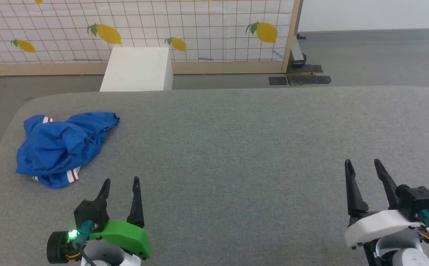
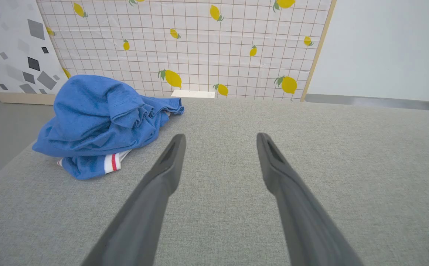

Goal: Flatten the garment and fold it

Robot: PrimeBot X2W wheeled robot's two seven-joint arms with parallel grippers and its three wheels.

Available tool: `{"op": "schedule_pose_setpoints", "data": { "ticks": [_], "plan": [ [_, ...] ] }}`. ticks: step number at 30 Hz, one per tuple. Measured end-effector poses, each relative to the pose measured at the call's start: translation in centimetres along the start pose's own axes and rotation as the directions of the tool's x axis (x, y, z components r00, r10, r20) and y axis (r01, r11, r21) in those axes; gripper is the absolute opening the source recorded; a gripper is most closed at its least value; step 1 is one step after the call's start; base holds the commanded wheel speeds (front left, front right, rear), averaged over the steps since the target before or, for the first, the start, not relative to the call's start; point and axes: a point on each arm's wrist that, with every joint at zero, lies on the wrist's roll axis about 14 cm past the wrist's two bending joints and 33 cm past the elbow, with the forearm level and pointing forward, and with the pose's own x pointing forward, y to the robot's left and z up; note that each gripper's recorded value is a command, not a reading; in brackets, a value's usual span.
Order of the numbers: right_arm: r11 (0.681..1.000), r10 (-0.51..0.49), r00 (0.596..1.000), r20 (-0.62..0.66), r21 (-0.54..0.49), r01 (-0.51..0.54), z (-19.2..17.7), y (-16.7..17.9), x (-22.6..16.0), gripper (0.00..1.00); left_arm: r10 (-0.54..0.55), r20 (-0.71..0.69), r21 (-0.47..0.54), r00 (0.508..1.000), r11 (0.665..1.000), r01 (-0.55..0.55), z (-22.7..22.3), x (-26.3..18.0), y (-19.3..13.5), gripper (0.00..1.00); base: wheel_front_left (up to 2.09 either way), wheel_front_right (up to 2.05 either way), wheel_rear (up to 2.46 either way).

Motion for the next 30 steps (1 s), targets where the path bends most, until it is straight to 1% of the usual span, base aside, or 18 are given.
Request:
{"op": "schedule_pose_setpoints", "data": {
  "ticks": [12, 30],
  "plan": [
    [1.0, -0.015, 1.0, -0.007, 0.005, 0.015, -0.7, -0.5, -0.5, 1.0, 0.007, 0.001, -0.029, 1.0, 1.0, -0.007, -0.4, -0.2, 0.1, 1.0, 0.0, 0.0, 0.0],
    [0.999, -0.029, 1.0, -0.003, 0.014, 0.029, -1.2, -0.9, -0.6, 1.0, 0.027, 0.0, -0.045, 1.0, 0.999, -0.026, -1.1, -0.5, 0.5, 1.0, 0.0, 0.0, 0.0]
  ]
}}
